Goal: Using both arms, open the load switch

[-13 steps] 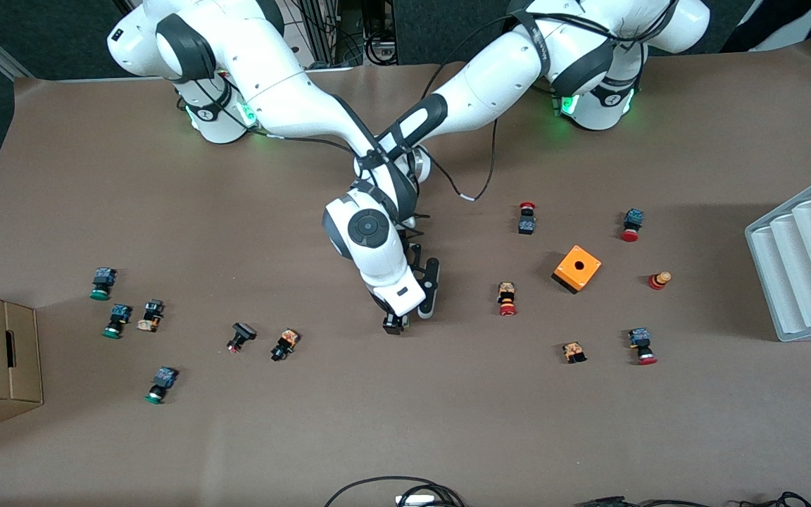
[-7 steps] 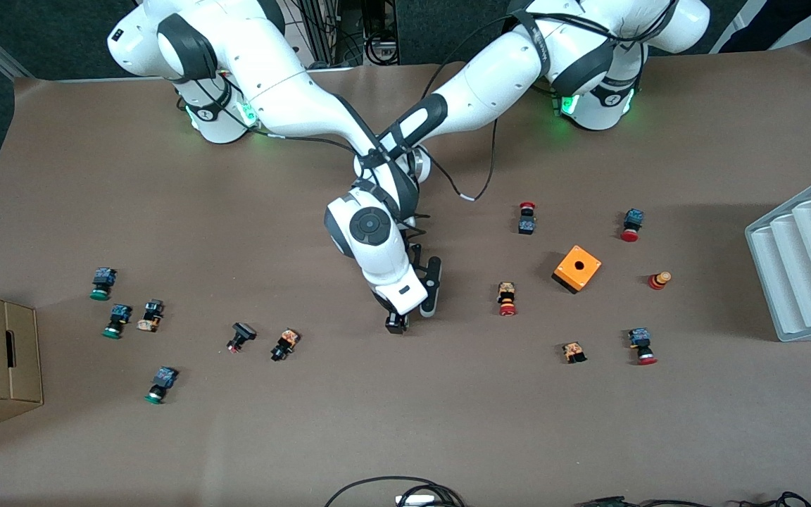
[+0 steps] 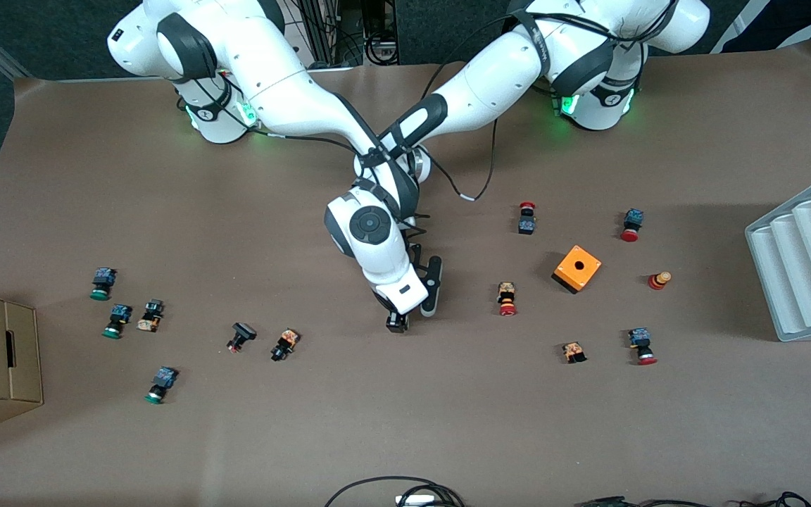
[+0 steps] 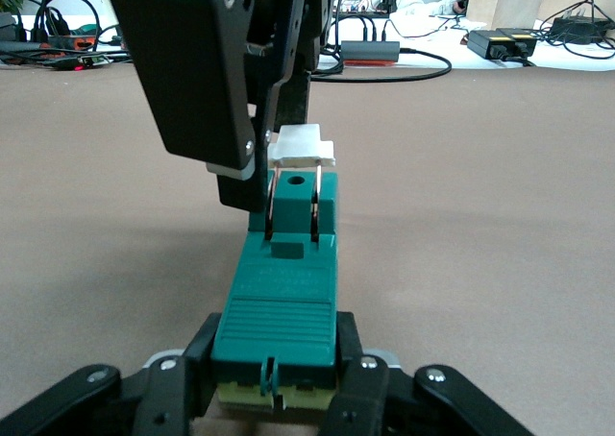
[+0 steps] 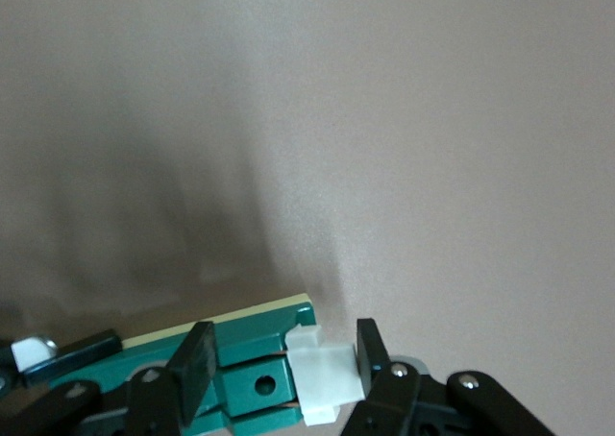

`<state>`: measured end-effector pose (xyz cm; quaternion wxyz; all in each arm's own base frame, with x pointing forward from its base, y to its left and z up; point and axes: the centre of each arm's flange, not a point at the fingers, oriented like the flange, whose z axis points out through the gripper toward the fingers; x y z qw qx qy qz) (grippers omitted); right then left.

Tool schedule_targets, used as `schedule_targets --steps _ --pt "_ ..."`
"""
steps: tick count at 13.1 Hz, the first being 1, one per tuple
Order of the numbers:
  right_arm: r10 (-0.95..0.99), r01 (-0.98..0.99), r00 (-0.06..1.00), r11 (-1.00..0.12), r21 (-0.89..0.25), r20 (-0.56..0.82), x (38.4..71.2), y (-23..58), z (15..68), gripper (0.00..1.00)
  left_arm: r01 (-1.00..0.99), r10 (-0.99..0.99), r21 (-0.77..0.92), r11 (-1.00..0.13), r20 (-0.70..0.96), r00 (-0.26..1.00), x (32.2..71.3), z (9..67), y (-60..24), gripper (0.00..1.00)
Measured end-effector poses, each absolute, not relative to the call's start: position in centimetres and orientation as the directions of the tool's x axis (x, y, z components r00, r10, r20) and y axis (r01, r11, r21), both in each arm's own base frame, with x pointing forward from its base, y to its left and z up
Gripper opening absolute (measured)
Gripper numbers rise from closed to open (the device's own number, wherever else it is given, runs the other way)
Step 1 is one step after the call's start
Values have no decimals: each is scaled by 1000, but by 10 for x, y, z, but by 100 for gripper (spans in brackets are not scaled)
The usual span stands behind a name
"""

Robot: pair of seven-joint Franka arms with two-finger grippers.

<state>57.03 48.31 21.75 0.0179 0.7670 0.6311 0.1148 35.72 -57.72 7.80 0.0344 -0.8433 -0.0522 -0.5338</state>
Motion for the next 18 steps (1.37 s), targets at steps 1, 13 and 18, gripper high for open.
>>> schedule_targets --steps 1,13,18 --pt "972 964 177 -203 172 154 570 483 218 66 125 51 -2 -992 904 425 357 78 -577 50" --pt "972 964 177 -203 172 154 570 483 218 65 125 51 -2 -992 904 425 357 78 -577 50" --pt "972 964 177 -203 171 154 570 483 220 63 125 51 -2 -992 904 425 357 78 -577 50"
